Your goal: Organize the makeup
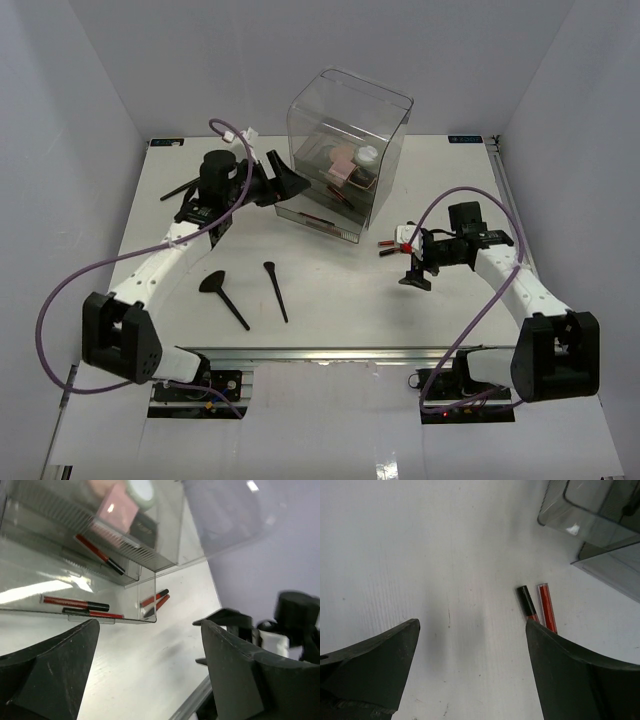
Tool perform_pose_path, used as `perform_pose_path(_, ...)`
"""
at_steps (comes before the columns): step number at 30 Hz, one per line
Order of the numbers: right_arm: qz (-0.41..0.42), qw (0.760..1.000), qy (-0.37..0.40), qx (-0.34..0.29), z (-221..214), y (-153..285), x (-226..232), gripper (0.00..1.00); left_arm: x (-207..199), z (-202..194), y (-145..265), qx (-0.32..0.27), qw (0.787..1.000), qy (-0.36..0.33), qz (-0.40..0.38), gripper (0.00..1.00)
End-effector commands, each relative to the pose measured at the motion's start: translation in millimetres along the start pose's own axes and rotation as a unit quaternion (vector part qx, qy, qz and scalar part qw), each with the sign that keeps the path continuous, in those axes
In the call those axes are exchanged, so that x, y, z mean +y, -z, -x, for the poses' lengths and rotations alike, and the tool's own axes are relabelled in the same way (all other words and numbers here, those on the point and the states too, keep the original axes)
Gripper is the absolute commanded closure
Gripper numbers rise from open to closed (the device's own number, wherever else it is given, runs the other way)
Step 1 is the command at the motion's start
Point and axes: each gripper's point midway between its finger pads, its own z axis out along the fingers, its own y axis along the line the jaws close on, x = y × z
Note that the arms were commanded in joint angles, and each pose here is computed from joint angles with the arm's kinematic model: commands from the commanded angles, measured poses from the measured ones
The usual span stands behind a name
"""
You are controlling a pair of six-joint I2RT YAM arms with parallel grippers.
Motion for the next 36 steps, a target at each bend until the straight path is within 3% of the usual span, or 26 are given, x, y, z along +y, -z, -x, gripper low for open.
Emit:
perform_pose_path(1, 0.047, 0.994, 0.075, 0.071, -29.7, -3.3, -13.6, 0.13, -13.1, 0.7, 48.9, -0.023, 0.984, -0.174, -0.034, 0.02)
perform_pose_path(6, 0.065, 0.988, 0.064, 0.124, -57.3, -14.9, -43.9, 0.25, -8.4, -7.9, 85.5, -0.081, 0.97, -0.228, -0.024, 0.02)
perform_pose_path(10, 0.058, 0.987, 0.07, 0.133, -60.1, -20.4, -64.0, 0.28, 14.1, -21.0, 94.0, -0.08, 0.968, -0.236, 0.014, 0.02)
perform_pose_path(22, 0.081, 0.986, 0.056, 0.138, -68.5, -48.4, -72.7, 0.41, 1.4, -17.0, 106.2, -0.096, 0.964, -0.248, -0.001, 0.02)
perform_pose_path(36, 0.091, 0.982, 0.051, 0.16, -78.4, -64.6, -73.7, 0.46, 3.6, -17.0, 105.9, -0.096, 0.964, -0.246, 0.003, 0.02)
